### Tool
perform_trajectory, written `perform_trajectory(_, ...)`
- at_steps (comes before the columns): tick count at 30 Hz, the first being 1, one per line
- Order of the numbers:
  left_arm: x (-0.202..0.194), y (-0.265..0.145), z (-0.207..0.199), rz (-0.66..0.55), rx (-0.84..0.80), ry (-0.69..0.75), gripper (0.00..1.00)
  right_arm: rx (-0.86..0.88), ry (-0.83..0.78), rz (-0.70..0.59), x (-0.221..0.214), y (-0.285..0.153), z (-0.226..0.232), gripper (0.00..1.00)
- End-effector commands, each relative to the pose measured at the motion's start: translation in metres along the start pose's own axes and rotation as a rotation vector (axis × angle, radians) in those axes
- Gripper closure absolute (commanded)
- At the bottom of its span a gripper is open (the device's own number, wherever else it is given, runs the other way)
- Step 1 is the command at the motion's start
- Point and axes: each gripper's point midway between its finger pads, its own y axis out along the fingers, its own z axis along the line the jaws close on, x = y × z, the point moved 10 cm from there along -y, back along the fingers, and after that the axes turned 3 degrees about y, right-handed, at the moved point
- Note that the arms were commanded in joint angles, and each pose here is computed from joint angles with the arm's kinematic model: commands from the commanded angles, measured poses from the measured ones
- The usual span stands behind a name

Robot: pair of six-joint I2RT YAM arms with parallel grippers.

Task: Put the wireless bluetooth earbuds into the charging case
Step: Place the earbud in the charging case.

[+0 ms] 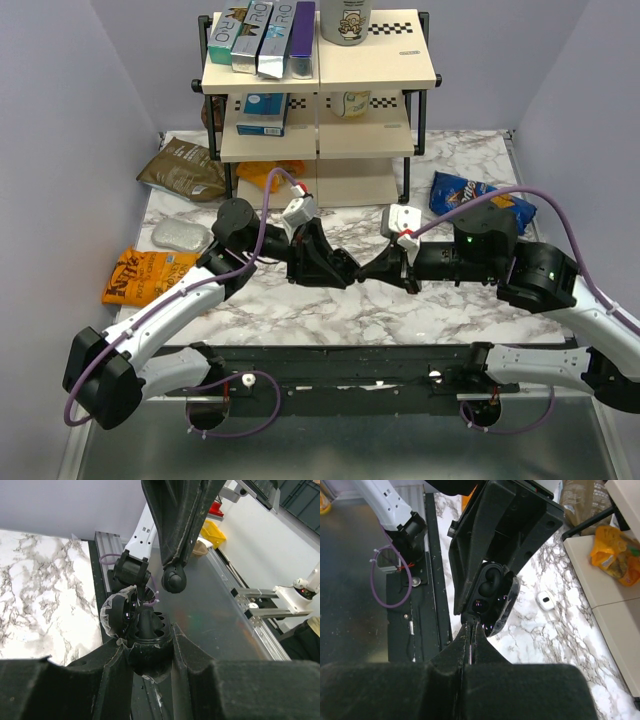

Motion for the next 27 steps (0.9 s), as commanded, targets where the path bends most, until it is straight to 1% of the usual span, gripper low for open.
perform_trajectory(1,0.007,-0.002,-0.007,0.015,-0.025,0.066,1.0,0.024,-0.027,-0.037,0.009,0.003,0.002,0.99)
perform_trajectory(7,0.006,-0.002,-0.008,0.017,-0.018,0.076,1.0,0.014,-0.026,-0.017,0.005,0.012,0.001,0.99)
perform_trajectory(27,0.009,-0.004,-0.013,0.005,-0.004,0.11,1.0,-0.009,-0.007,0.034,-0.009,0.022,-0.001,0.99)
